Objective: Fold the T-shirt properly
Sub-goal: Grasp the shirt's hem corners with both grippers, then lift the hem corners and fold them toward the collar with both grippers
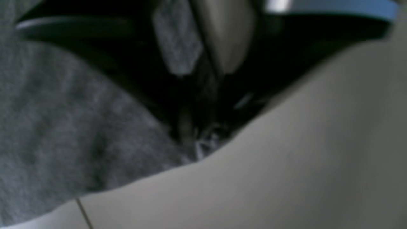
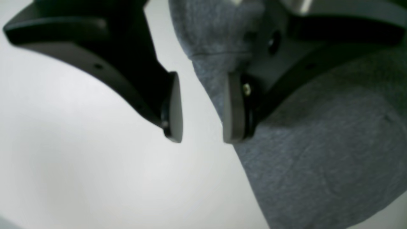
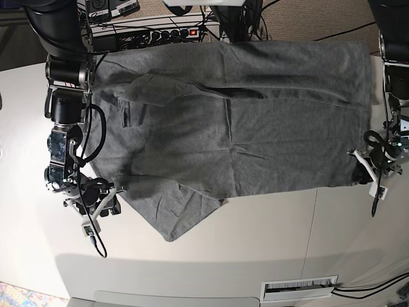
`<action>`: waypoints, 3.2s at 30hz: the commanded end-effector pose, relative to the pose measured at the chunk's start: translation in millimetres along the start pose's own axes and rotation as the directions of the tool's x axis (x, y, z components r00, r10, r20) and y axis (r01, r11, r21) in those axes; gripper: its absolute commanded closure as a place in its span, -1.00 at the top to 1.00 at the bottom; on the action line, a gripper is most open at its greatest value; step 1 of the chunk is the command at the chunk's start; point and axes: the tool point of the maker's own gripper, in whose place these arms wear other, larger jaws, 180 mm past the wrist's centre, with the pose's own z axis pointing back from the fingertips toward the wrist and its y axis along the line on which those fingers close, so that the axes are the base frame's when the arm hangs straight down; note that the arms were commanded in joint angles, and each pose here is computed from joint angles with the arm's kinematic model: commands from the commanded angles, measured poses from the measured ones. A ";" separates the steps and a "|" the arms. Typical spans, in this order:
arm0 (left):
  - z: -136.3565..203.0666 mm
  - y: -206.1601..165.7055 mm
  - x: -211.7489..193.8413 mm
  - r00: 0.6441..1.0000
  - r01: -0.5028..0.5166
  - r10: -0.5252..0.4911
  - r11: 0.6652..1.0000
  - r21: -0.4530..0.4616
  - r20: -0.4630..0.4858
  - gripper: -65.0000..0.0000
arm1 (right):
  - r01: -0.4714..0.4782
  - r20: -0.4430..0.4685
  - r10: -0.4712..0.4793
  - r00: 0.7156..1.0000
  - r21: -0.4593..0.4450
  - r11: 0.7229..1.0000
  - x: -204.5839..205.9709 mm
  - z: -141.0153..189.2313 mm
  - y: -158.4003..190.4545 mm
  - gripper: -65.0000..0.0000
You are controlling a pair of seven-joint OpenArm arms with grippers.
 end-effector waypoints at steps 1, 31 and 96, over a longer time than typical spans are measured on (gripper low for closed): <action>6.4 16.3 27.8 0.998 0.010 -0.012 1.000 0.026 0.069 -0.98 | -0.009 0.080 0.010 0.997 -0.020 1.000 31.8 7.2 -10.7 -0.31; 55.6 35.2 64.6 0.989 -0.098 0.111 0.987 -0.128 0.093 -1.00 | -0.105 -0.088 0.099 0.991 -0.062 0.993 -30.7 4.3 -12.9 -0.31; 143.5 -6.7 -51.3 0.773 -0.468 0.223 0.832 -0.298 -0.594 -1.00 | -0.244 -0.279 0.239 0.930 0.019 0.970 -77.8 152.6 10.2 -1.00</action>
